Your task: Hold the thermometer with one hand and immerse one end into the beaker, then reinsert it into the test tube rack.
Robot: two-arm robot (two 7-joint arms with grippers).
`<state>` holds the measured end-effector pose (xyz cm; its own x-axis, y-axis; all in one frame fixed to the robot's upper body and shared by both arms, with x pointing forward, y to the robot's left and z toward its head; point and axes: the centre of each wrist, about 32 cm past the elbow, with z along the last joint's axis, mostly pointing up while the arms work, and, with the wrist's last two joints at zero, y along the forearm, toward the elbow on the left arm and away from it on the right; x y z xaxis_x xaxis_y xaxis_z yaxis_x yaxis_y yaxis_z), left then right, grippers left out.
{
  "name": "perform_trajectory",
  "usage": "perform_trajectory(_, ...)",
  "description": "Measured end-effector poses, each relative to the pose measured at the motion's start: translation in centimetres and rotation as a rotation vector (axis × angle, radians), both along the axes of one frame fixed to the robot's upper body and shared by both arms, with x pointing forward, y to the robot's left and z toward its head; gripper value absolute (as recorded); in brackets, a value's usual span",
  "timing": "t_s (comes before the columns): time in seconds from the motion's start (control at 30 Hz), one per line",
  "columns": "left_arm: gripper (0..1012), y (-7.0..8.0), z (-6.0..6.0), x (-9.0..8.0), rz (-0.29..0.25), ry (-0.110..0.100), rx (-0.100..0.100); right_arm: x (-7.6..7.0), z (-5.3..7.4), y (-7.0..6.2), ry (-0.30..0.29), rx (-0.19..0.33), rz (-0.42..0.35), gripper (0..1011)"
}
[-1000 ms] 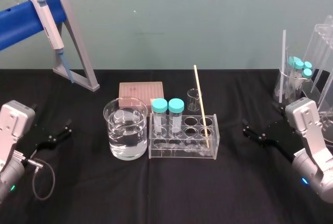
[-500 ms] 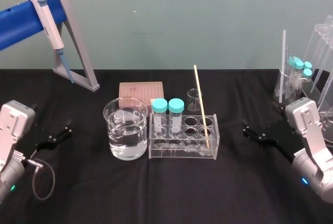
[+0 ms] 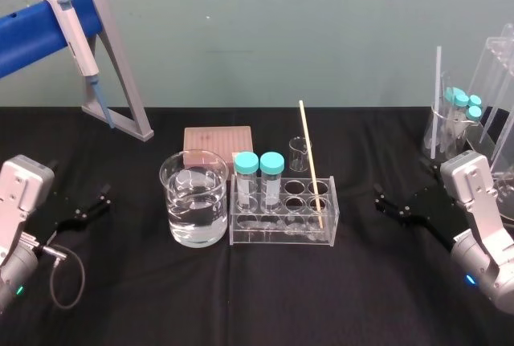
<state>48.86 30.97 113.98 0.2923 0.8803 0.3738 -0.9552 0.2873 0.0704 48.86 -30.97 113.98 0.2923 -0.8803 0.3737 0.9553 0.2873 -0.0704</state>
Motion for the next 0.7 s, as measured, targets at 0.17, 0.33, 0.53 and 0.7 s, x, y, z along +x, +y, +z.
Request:
perform_trajectory(0.17, 1004, 0.00, 0.00, 0.00, 0.000, 0.000, 0.000, 0.00, 0.00, 0.00, 0.000, 0.000, 0.000, 1003)
perform_trajectory(0.33, 1004, 0.00, 0.00, 0.00, 0.000, 0.000, 0.000, 0.00, 0.00, 0.00, 0.000, 0.000, 0.000, 1003)
perform_trajectory(0.53, 1004, 0.00, 0.00, 0.00, 0.000, 0.000, 0.000, 0.00, 0.00, 0.00, 0.000, 0.000, 0.000, 1003)
perform_trajectory(0.7, 1004, 0.00, 0.00, 0.00, 0.000, 0.000, 0.000, -0.05, 0.48, -0.06, -0.003, -0.002, 0.000, 1003)
